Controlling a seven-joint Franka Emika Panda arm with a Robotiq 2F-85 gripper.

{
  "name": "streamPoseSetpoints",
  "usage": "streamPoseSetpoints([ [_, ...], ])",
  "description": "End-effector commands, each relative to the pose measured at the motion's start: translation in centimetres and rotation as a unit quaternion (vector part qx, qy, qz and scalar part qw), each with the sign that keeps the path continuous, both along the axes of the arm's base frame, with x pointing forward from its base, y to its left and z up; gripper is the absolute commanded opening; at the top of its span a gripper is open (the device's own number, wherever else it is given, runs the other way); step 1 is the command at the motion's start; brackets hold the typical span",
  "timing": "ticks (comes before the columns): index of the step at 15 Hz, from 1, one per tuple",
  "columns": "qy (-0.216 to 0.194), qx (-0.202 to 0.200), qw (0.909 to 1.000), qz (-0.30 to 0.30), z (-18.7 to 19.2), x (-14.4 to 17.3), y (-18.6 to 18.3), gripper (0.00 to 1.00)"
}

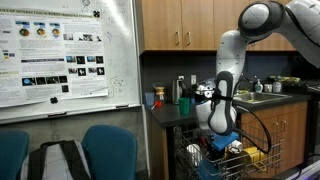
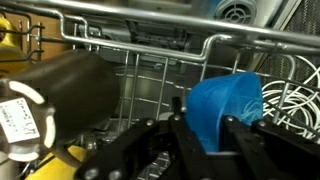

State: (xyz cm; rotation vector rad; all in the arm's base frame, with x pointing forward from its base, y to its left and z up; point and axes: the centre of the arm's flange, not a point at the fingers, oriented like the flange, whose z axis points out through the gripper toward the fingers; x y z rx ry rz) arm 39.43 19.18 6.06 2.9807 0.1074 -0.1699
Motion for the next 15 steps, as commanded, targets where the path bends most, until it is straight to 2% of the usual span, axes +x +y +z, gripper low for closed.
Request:
streamPoseSetpoints([
  [1,0.012,0.000,0.9999,-0.004,2.3,-0.8,0.4,0.06],
  [15,0.005,-0.002,0.9998,-0.018,7.5,-1.0,0.6,0.06],
])
